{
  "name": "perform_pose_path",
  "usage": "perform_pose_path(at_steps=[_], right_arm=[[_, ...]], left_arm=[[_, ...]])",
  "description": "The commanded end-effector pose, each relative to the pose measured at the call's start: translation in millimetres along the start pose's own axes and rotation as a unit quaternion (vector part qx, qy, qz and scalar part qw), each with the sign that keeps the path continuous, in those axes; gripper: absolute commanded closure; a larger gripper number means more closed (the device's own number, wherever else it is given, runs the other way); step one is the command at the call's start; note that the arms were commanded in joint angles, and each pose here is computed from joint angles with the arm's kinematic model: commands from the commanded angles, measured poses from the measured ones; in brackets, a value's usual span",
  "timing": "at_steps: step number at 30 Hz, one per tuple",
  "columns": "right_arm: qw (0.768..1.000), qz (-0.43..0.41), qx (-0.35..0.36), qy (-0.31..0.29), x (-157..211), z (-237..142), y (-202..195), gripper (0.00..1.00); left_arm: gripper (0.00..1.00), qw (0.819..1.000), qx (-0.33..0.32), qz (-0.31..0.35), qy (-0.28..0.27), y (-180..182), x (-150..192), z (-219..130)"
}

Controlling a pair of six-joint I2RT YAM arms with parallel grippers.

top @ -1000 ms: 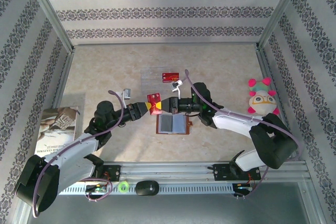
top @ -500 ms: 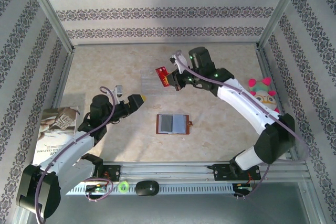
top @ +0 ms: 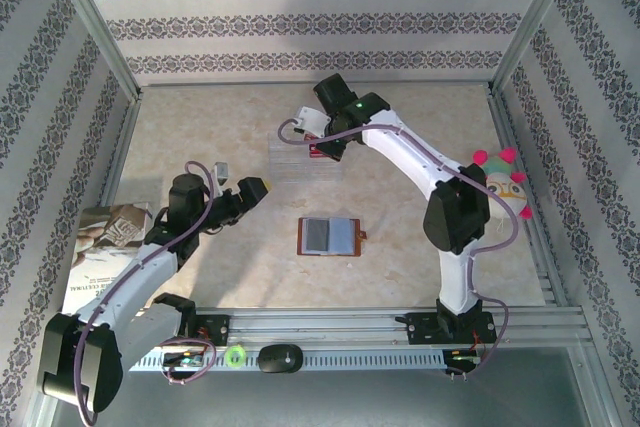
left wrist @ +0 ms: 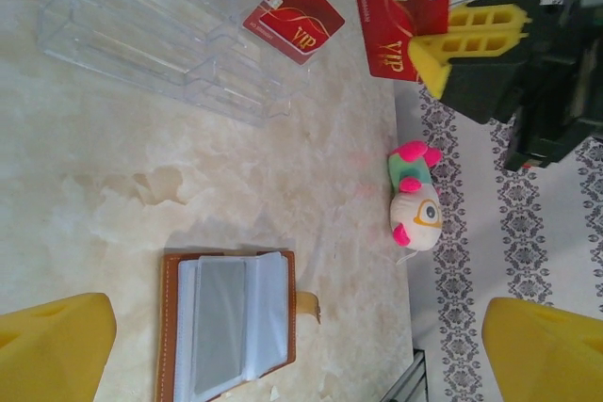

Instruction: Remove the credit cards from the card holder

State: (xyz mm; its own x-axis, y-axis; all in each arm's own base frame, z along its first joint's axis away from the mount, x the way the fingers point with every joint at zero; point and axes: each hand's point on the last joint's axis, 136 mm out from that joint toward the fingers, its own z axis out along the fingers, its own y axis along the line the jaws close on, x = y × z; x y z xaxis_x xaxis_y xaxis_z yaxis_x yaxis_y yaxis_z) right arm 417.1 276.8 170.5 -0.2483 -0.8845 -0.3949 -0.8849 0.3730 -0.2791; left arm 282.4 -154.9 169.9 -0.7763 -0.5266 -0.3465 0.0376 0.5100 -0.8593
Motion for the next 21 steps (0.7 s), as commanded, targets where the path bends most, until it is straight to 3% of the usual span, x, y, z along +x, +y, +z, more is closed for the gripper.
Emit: perform_pose_path(at_steps=[1, 21], right_arm=[[0.998, -0.060, 0.012, 0.031, 7, 5, -9, 1.00], [0.989, -0.141, 0.026, 0.047, 9, 42, -25, 1.00]], left_arm=[[0.00, 1.000, -0.003, 0.012, 0.005, -4, -6, -2], [0.00, 0.999, -0.028, -0.011, 0.015, 17, -10, 6]])
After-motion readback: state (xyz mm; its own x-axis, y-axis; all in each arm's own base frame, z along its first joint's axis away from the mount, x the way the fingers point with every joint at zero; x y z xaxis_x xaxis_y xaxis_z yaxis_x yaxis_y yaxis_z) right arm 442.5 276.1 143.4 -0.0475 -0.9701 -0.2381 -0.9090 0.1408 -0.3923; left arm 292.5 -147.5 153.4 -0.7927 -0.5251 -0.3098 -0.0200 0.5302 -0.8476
